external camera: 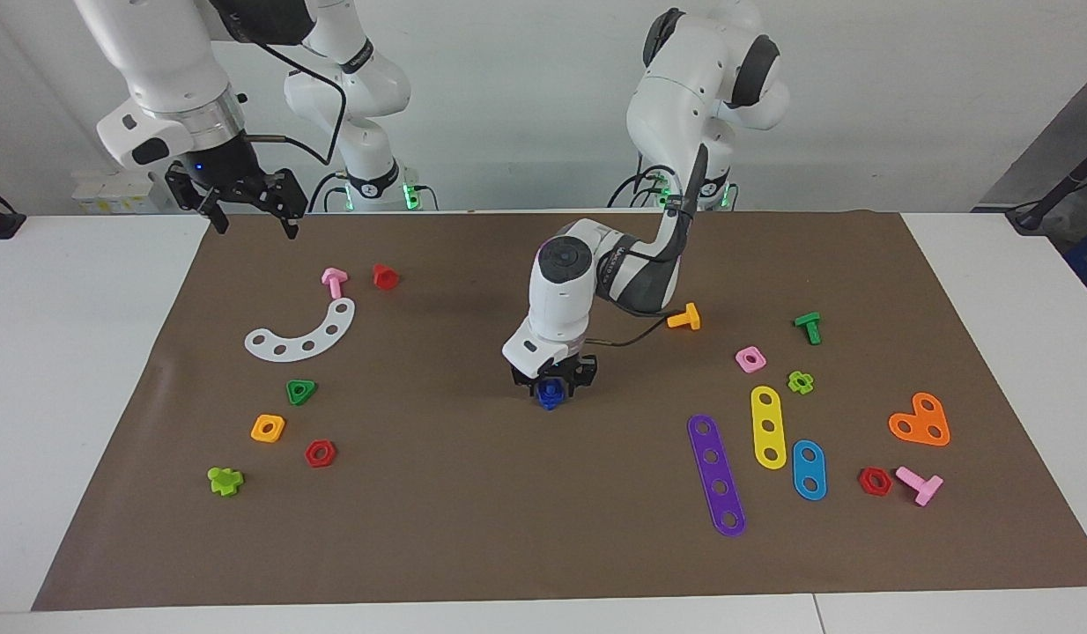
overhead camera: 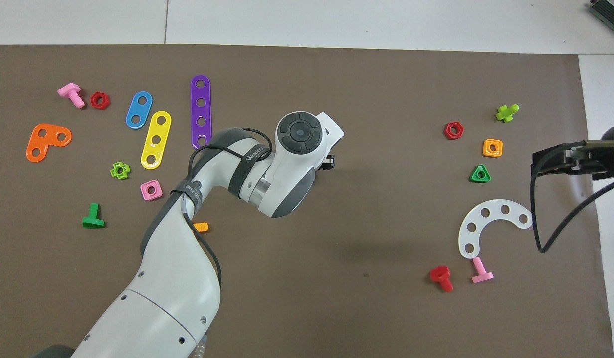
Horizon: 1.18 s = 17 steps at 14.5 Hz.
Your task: Unscrew and place screws in storage area
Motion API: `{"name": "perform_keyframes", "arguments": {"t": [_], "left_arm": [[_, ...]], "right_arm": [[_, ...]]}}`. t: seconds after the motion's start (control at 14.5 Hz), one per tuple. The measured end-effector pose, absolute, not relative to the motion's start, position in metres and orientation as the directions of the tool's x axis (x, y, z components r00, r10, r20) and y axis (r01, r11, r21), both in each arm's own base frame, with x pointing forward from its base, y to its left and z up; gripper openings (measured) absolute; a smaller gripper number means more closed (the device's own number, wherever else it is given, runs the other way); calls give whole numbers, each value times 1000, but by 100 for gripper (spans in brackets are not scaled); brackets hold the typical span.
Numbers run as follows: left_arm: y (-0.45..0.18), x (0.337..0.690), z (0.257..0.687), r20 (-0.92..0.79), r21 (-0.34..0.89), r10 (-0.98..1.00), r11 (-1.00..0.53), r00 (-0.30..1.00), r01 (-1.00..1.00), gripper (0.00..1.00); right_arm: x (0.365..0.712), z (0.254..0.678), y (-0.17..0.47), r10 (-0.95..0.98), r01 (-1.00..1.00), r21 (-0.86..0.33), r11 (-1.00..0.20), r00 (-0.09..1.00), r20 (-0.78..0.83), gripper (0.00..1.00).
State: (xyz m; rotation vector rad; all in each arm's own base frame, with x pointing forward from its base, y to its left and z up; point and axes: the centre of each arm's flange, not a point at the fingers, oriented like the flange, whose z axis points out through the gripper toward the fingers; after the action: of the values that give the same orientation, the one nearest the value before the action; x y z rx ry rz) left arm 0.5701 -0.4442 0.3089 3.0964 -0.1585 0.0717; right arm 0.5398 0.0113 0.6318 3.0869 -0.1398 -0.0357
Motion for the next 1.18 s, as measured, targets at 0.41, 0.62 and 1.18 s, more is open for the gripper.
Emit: {"name": "perform_keyframes", "arguments": {"t": [0.41,0.62,1.18], "left_arm": [[-444,570,309,49,37,-110,-993,993,-111,48],[-444,570,309,49,36,-112,-993,992,-114,48],[-438,581,334,28,19,-97,-995,995,-98,48]], "right_arm": [[540,632,11,-91,-90,52,-995,996,-21,100],[540,632,11,-91,-90,52,-995,996,-21,100],[540,632,11,-91,-90,52,-995,996,-21,100]]}}
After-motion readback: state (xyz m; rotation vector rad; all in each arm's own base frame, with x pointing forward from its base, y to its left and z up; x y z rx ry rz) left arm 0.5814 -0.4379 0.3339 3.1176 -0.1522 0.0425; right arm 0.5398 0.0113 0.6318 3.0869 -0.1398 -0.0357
